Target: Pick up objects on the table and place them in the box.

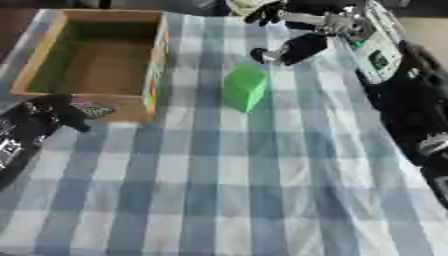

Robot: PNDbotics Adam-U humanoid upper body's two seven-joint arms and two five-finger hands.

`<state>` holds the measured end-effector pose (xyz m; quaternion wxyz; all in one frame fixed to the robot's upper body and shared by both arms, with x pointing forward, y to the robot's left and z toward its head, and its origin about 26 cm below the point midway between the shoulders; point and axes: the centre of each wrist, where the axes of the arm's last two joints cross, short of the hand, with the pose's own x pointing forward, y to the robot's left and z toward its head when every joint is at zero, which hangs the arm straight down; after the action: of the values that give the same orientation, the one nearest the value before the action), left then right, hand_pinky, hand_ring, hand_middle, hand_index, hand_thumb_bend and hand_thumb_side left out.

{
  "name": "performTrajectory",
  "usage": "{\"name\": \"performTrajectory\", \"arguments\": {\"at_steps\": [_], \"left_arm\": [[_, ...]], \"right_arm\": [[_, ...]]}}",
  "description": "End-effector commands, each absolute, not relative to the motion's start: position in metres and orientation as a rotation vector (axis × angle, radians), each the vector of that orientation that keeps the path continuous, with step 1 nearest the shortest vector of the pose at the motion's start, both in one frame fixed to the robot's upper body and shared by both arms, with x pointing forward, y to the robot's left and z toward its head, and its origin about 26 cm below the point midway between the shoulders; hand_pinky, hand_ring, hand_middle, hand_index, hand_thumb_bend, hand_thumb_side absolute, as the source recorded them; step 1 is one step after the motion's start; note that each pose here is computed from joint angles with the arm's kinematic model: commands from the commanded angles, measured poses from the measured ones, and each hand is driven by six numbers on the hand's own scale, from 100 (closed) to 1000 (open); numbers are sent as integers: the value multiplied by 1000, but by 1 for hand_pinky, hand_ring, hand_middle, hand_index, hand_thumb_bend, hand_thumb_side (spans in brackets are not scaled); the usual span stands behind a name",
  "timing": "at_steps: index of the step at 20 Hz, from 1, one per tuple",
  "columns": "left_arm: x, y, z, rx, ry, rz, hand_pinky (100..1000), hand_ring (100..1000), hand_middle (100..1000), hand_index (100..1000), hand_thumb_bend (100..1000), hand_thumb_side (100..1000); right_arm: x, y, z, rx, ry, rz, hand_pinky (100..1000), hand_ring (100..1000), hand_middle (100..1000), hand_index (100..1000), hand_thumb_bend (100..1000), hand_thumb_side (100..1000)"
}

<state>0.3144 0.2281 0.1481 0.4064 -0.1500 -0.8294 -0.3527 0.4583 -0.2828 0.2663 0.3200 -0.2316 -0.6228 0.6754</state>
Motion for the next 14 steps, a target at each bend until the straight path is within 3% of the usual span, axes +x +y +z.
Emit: {"name": "performTrajectory", "arguments": {"at_steps": [1, 10, 14], "left_arm": [[313, 228, 159, -377, -2131, -906, 909, 688, 697, 900, 100, 777], [312, 233, 170, -373, -2211, -842, 866, 648, 660, 881, 100, 733], [310, 235, 176, -377, -2255, -787, 865, 644, 654, 879, 100, 717]], "right_arm": [[458, -284, 279, -639, -1655, 1776, 906, 910, 931, 985, 200, 740], [462, -273, 266, -589, -1621, 1785, 902, 910, 939, 988, 176, 800], [463, -268, 259, -588, -1592, 1809, 903, 909, 948, 994, 213, 818]]}}
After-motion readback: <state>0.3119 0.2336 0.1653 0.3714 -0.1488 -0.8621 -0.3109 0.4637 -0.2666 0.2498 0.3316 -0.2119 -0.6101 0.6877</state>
